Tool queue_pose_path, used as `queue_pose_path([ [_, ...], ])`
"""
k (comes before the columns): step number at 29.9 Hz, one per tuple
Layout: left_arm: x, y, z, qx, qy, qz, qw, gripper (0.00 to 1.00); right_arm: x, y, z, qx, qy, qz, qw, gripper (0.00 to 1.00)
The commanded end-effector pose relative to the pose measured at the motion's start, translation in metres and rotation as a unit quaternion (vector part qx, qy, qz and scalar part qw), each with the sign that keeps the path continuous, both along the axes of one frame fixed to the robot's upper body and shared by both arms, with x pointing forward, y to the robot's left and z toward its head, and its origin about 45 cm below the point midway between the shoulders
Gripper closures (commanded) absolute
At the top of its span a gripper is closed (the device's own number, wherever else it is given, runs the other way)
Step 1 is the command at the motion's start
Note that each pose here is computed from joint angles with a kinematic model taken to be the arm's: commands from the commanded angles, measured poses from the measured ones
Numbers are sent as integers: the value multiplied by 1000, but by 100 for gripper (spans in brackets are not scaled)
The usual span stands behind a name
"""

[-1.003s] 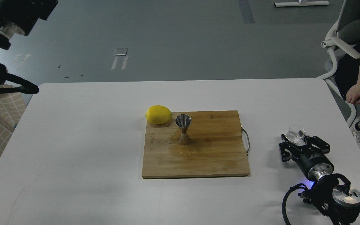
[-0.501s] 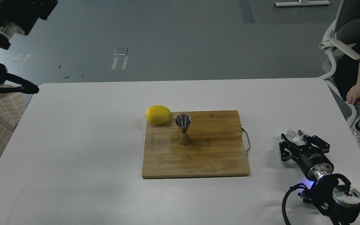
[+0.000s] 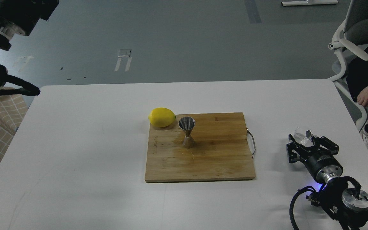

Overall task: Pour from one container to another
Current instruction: 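Close the right gripper around the clear glass cup, then lift the glass cup with the right gripper toward the jigger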

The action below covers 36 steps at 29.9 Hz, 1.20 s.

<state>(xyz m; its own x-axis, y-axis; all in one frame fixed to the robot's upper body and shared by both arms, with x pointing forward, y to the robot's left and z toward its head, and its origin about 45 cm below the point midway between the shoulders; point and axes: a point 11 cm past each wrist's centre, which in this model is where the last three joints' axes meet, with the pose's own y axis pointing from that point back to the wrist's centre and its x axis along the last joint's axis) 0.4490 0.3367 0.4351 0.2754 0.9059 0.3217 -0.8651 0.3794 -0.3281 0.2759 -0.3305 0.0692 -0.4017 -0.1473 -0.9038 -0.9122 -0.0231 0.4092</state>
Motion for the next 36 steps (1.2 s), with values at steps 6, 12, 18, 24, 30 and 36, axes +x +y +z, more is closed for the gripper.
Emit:
queue_pose_path([
  [6,0,0,0,0,0,0,1000,3,0,0,1,-2,-4,0,1000,45],
  [12,0,0,0,0,-1,0,1000,3,0,1,2,-5,-6,3,1000,58],
  [18,0,1,0,0,0,1,1000,3,0,1,5,-4,-10,5,1000,64],
  [24,0,1,0,0,0,1,1000,3,8,-4,16,-10,-25,10,1000,62],
  [30,0,0,-1,1,0,0,1000,3,29,-21,43,-45,-57,33,997,60],
  [36,0,0,-1,1,0,1,1000,3,51,-17,67,-70,-82,71,992,60],
])
